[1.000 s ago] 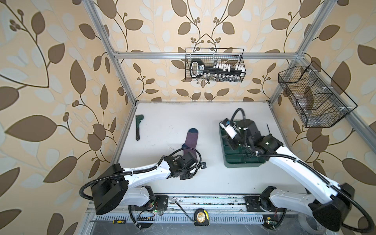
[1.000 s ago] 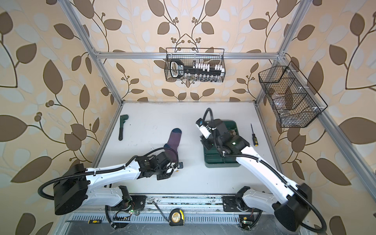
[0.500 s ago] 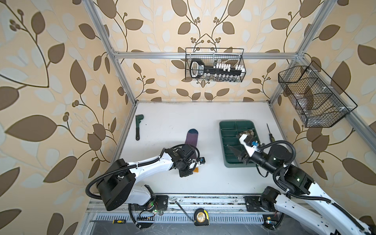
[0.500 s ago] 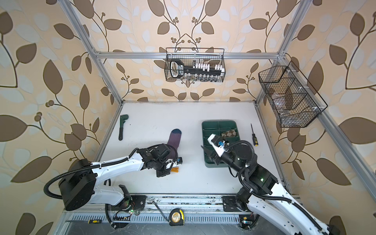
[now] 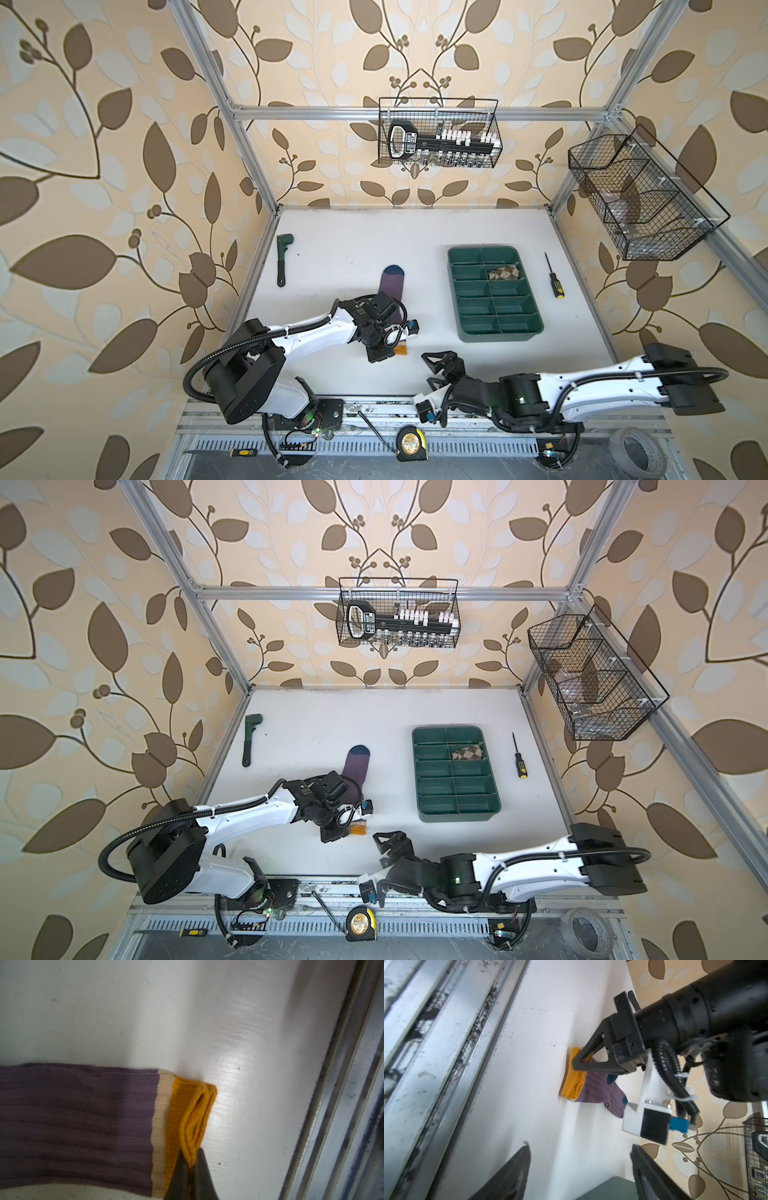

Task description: Roll the socks

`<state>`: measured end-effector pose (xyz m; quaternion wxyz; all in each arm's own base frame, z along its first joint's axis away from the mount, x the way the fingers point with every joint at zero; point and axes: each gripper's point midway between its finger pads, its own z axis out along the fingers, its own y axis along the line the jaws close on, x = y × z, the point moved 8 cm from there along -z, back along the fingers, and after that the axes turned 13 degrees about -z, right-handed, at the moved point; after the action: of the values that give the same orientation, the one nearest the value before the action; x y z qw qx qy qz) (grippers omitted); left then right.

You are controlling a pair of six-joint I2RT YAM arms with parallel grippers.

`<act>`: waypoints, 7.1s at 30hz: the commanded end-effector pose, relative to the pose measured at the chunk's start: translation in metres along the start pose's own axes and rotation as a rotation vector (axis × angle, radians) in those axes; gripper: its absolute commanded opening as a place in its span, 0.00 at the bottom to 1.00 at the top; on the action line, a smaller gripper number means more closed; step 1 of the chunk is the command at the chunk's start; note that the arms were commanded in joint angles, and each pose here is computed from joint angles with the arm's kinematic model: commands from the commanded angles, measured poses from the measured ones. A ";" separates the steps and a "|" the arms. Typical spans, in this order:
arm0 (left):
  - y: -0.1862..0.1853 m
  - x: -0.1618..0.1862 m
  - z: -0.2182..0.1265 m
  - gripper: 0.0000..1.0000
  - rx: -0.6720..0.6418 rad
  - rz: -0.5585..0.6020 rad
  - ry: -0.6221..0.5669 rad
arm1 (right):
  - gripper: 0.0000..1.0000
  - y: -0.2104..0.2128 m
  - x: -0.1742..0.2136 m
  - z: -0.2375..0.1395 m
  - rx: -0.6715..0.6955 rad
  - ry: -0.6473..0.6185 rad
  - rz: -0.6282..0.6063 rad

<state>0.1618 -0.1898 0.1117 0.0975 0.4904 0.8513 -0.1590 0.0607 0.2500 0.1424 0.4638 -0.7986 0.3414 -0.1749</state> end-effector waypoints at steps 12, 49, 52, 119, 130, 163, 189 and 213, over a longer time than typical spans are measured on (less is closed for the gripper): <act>0.001 -0.008 -0.011 0.00 0.011 -0.013 -0.032 | 0.73 -0.014 -0.014 0.089 0.026 -0.026 0.135; 0.036 -0.020 -0.130 0.44 -0.726 -0.150 -0.373 | 0.00 -0.003 0.005 0.091 -0.579 -0.050 0.405; 0.027 -0.011 -0.162 0.42 -0.760 -0.138 -0.401 | 0.01 -0.011 0.009 0.093 -0.631 -0.082 0.459; -0.017 0.009 0.025 0.00 -0.179 0.235 0.068 | 0.54 -0.127 0.164 0.082 -0.458 -0.050 1.250; -0.011 -0.007 0.017 0.00 0.139 0.040 0.157 | 0.53 -0.151 0.152 -0.057 0.209 0.048 0.844; -0.012 -0.029 0.006 0.00 0.225 -0.041 0.158 | 0.07 0.024 0.017 0.110 -0.175 0.150 0.002; -0.050 0.031 -0.204 0.32 -0.272 0.137 -0.384 | 0.03 0.009 0.028 0.097 -1.116 -0.005 0.427; -0.101 -0.001 0.012 0.49 -0.451 0.376 -0.063 | 0.12 0.013 0.048 0.139 -1.354 -0.037 0.707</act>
<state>0.0726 -0.2298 0.1225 0.2311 0.6308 0.7377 0.0669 0.1827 0.3128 0.0820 -0.0302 -0.7611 0.5932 0.2606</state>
